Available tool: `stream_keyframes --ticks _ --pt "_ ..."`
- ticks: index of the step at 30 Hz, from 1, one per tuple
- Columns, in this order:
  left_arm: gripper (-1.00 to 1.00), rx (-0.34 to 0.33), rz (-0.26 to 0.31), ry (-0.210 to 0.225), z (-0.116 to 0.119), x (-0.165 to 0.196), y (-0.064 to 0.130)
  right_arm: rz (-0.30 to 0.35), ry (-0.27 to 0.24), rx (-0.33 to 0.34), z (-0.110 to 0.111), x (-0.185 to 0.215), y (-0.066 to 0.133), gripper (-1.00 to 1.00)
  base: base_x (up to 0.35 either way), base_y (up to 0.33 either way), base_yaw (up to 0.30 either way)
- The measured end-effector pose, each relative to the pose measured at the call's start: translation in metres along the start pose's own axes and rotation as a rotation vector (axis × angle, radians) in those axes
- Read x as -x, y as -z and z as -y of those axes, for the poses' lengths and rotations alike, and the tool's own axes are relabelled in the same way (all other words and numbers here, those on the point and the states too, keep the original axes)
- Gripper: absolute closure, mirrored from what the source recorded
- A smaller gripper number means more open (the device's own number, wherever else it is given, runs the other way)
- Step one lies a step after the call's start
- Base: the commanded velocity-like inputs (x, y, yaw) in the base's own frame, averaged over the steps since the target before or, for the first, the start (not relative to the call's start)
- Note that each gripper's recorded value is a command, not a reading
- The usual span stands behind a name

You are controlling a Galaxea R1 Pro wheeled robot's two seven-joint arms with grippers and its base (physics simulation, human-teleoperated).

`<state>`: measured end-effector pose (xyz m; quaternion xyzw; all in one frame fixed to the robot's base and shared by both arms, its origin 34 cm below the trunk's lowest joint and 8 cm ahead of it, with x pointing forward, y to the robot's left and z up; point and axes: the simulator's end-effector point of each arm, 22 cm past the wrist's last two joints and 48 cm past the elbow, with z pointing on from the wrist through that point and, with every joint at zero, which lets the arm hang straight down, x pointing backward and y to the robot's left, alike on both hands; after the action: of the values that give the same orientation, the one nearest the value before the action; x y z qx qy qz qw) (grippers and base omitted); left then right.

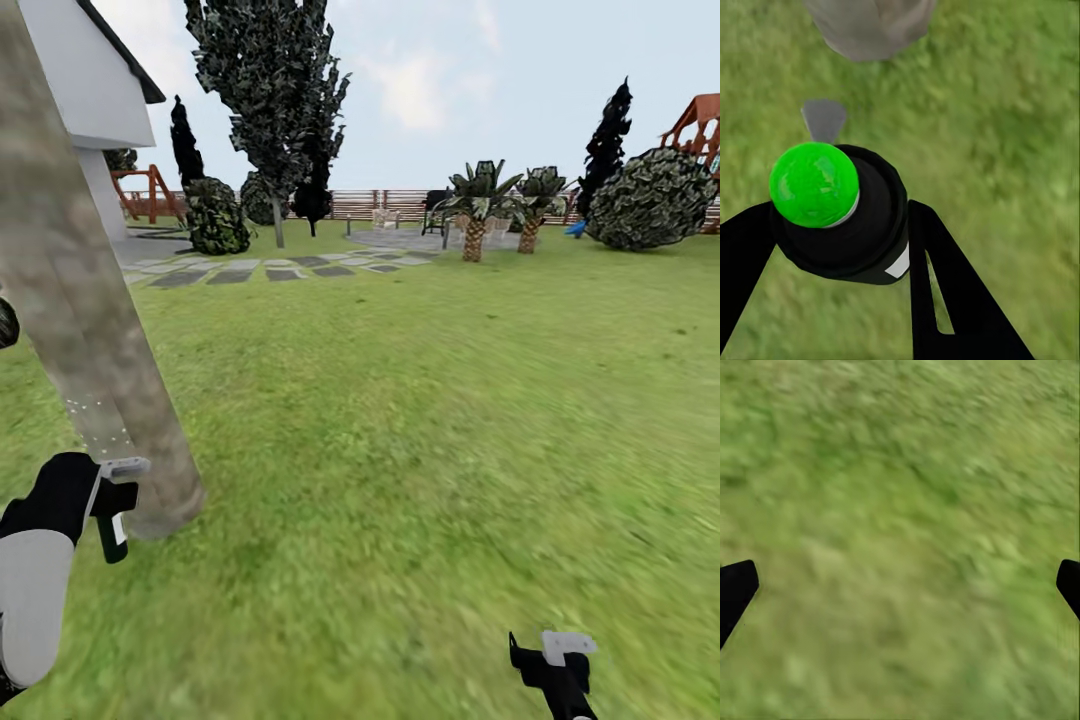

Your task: In the garden, pick up the pesticide atomizer on the floor and spray pesticide onto both trees until each tree trunk is fully covered.

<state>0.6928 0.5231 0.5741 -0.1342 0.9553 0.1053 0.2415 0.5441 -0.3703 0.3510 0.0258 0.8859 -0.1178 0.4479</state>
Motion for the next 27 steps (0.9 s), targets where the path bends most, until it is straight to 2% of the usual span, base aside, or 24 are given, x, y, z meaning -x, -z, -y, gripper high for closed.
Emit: stream_keyframes --ticks 8,13,19,27 --pt "1.00 0.017 -0.002 -0.008 -0.0018 -0.0008 -0.0003 0.000 0.000 0.000 0.0000 0.0001 0.0001 -1.00 0.325 -0.006 0.275" --pt "1.00 0.032 -0.010 -0.006 -0.0034 -0.0039 -0.0024 0.000 0.000 0.000 0.0001 0.0001 0.0000 -1.00 0.233 -0.168 0.223" --pt "1.00 0.033 -0.005 -0.003 -0.0038 -0.0023 -0.0018 0.000 0.000 0.000 0.0000 -0.0001 -0.0001 -1.00 -0.007 -0.268 0.031" --pt "1.00 0.025 0.003 -0.003 0.0008 0.0019 0.0000 0.000 0.000 0.000 -0.0001 -0.0002 -0.0002 -1.00 -0.129 -0.124 0.256"
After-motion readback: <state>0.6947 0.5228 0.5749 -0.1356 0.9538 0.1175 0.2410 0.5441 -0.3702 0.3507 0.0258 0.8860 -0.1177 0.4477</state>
